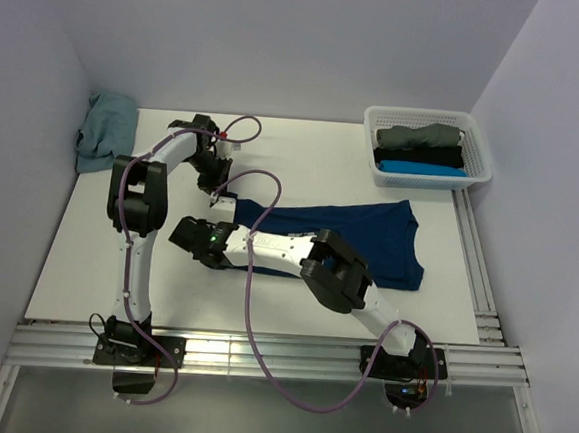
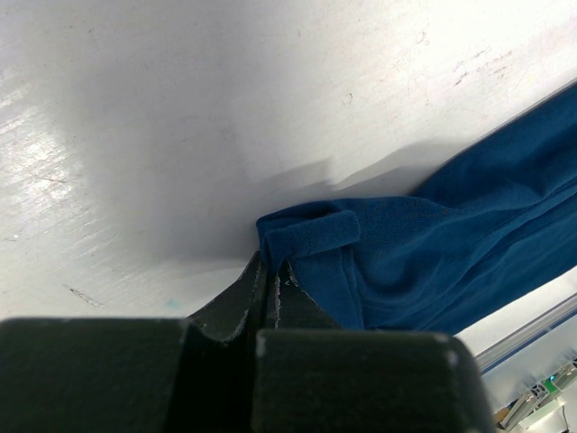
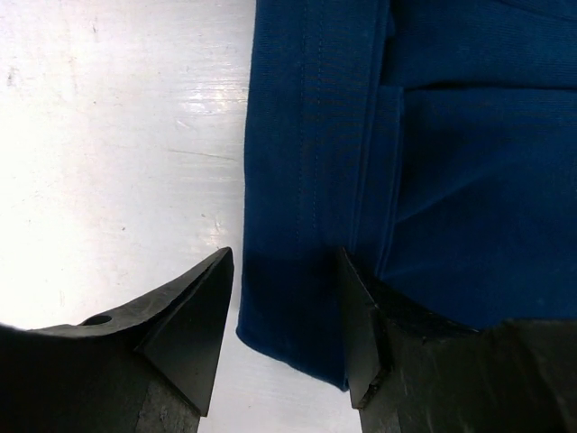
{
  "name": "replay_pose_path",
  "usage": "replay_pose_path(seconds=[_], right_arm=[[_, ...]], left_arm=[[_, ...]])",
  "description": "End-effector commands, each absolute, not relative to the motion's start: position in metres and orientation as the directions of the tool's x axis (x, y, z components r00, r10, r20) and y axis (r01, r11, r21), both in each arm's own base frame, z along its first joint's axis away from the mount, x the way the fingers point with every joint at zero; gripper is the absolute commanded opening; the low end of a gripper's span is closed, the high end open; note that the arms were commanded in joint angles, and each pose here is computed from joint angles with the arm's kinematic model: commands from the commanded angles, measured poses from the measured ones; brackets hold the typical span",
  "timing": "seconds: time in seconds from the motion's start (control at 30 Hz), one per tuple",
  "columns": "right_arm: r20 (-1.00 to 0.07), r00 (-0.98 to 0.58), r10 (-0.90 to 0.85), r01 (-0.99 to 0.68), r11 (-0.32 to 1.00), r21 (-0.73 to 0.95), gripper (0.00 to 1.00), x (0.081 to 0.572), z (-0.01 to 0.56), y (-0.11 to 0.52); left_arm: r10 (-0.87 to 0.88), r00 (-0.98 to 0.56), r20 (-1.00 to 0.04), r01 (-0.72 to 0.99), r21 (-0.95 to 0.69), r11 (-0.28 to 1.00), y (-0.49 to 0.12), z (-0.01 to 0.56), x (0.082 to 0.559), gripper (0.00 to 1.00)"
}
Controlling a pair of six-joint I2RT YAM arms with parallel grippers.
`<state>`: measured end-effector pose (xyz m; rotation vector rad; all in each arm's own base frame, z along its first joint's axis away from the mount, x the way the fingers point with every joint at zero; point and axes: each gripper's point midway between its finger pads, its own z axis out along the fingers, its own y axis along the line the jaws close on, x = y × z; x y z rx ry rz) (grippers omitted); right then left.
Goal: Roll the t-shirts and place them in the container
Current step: Roll the tshirt
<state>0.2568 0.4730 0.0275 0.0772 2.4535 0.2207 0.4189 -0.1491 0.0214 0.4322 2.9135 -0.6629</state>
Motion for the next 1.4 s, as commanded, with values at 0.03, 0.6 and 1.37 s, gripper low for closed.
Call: replay_pose_path(seconds=[0.03, 0.6, 1.37], right_arm=[[-0.582, -0.812, 0.035, 0.017, 0.999, 0.037, 0.57, 0.243, -0.001, 0.448], [-0.525, -0.849, -0.061, -0.19, 0.962, 0.196, 0.13, 0.22, -0.002, 0.496], [-0.488, -0.854, 0.177, -0.266, 0.658, 0.704, 0.13, 0.191, 0.062, 0.536]], left_arm=[[0.252, -0.947, -0.197, 0.312, -0.391, 0.866, -0.155, 0.016, 0.427, 0.0], [0.261, -0.943, -0.207, 0.315, -0.297, 0.902, -0.134, 0.013, 0.423, 0.0], [0.201, -0.939, -0.278, 0.251, -0.157, 0.955, -0.092, 0.051, 0.437, 0.25]])
